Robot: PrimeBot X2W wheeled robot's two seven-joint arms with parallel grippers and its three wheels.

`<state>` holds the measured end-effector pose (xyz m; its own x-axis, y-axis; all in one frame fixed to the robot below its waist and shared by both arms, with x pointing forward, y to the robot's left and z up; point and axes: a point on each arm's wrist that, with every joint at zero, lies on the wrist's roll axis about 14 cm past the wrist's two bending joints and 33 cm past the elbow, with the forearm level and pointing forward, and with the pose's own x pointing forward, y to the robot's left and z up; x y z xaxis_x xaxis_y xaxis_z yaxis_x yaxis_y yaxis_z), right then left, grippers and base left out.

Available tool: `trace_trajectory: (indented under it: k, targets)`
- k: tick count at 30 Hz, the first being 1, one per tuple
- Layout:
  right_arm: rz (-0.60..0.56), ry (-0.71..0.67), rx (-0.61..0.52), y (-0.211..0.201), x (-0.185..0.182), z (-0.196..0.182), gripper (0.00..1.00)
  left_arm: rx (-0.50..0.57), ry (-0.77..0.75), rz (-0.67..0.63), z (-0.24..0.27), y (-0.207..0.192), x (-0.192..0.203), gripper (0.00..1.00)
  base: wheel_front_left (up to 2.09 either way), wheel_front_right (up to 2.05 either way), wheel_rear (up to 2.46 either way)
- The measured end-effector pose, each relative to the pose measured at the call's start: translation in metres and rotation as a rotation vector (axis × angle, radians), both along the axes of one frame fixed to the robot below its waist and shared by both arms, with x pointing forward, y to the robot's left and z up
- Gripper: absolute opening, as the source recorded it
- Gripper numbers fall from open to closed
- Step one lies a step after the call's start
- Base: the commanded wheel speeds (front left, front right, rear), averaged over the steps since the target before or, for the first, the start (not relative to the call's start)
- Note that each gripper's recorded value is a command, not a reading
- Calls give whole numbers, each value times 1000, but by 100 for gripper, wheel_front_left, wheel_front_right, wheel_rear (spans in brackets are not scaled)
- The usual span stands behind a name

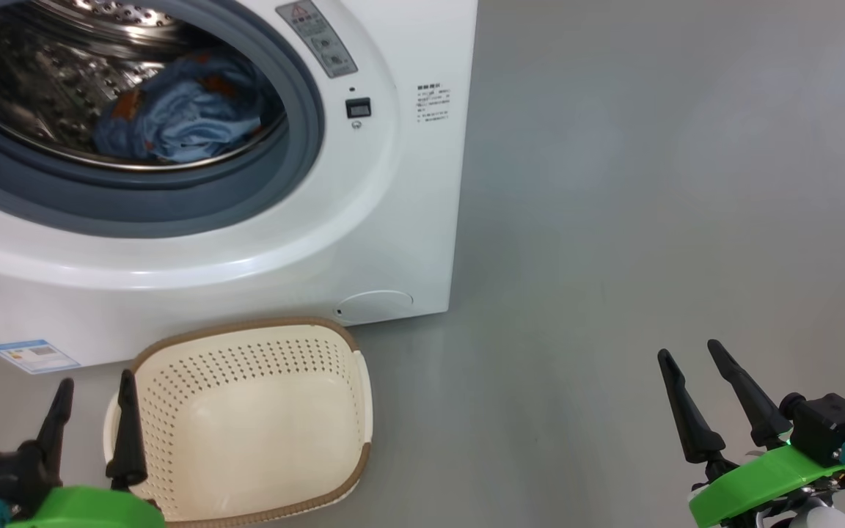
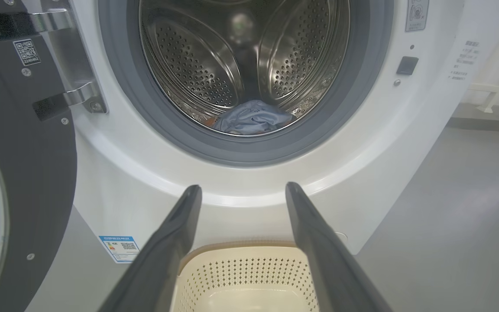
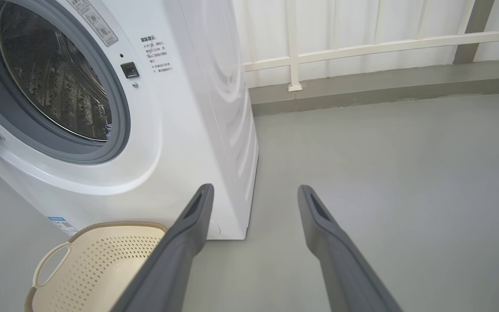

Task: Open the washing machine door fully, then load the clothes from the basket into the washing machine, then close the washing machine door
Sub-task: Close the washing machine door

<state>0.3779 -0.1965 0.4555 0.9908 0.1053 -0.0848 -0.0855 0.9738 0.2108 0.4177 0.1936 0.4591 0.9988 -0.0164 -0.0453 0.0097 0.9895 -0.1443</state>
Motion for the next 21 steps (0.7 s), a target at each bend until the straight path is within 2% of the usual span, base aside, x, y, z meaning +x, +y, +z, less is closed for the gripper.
trace_trajectory:
  k: [21]
  targets:
    - [16,-28,1,2,-20,10,100,5,-38,94,17,31,-51,100,0,0,0]
